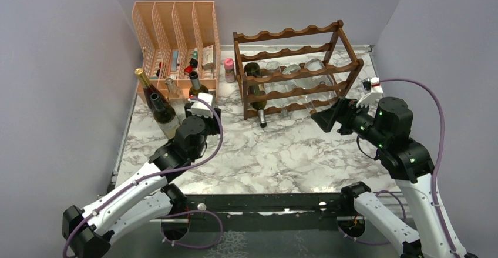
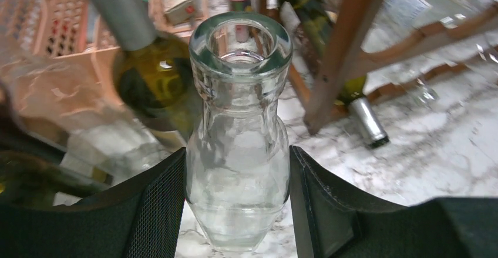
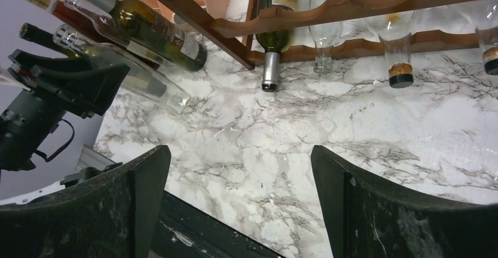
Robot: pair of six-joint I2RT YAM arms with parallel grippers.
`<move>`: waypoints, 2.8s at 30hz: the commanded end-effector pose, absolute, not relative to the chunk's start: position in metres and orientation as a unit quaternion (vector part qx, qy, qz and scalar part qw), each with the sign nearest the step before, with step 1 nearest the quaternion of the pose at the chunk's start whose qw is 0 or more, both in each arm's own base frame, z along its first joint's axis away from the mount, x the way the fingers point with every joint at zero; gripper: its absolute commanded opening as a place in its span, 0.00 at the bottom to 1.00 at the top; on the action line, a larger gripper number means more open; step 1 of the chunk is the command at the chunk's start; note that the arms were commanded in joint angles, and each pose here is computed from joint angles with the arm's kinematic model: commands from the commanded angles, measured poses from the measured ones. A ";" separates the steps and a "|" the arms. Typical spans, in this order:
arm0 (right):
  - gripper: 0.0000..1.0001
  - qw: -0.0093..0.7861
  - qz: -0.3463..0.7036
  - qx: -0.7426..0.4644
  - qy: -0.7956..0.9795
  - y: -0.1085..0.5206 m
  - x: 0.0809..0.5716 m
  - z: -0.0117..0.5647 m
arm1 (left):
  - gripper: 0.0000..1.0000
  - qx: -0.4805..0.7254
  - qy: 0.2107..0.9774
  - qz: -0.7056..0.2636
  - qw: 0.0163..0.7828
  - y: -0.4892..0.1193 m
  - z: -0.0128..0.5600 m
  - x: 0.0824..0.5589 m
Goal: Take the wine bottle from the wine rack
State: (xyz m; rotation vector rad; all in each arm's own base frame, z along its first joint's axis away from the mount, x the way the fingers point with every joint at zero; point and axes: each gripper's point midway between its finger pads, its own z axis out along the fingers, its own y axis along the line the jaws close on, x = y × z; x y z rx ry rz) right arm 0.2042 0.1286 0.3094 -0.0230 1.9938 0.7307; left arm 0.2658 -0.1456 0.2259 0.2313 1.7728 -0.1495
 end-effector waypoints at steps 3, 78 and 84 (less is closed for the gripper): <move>0.92 0.494 0.302 0.000 0.816 0.128 0.206 0.311 | 0.27 -0.043 0.728 -0.015 0.684 -0.088 0.246 0.281; 1.00 0.345 0.388 0.031 0.854 0.191 0.246 0.117 | 0.95 0.124 0.598 -0.209 0.764 -0.136 0.335 0.246; 0.93 0.358 0.392 0.035 0.847 0.211 0.260 0.103 | 0.94 0.140 0.587 -0.207 0.770 -0.138 0.338 0.239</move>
